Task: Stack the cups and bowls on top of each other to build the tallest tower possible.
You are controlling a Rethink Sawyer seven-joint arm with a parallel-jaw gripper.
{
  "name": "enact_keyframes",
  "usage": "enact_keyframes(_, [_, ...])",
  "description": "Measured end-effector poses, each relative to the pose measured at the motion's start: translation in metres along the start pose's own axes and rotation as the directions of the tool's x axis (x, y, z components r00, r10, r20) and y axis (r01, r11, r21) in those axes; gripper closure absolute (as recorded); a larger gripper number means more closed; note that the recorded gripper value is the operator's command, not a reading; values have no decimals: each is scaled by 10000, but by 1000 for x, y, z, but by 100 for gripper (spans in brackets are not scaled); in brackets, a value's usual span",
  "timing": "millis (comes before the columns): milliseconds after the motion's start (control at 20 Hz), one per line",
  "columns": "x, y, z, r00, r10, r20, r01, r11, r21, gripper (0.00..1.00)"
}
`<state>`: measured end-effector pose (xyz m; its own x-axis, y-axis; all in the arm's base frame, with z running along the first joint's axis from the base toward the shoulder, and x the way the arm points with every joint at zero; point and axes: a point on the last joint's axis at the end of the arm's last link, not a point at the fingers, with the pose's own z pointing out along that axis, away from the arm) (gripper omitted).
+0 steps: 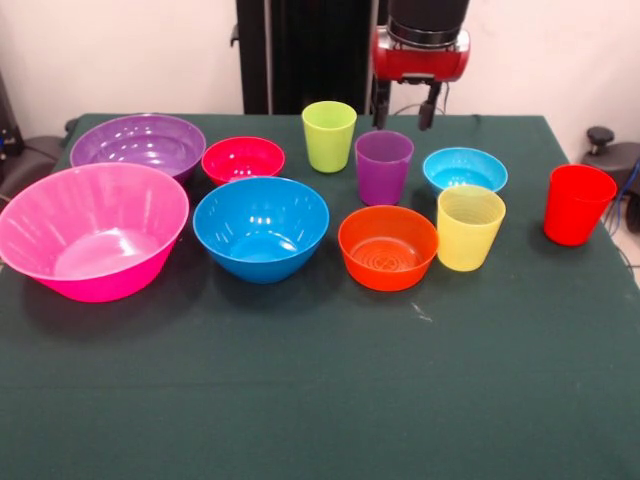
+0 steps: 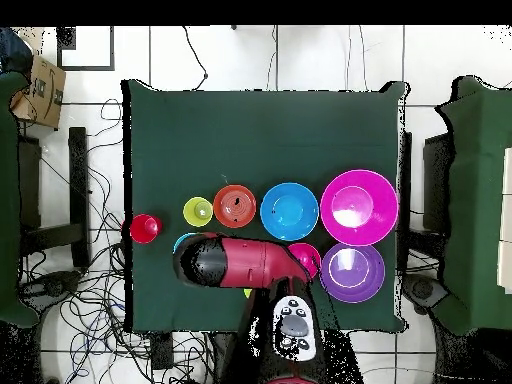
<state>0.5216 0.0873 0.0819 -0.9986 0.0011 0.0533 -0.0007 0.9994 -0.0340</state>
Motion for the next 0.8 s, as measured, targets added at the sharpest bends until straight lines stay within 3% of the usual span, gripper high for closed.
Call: enact_keyframes(800, [-30, -16, -1, 9994, 225, 270, -226, 9997, 20, 0])
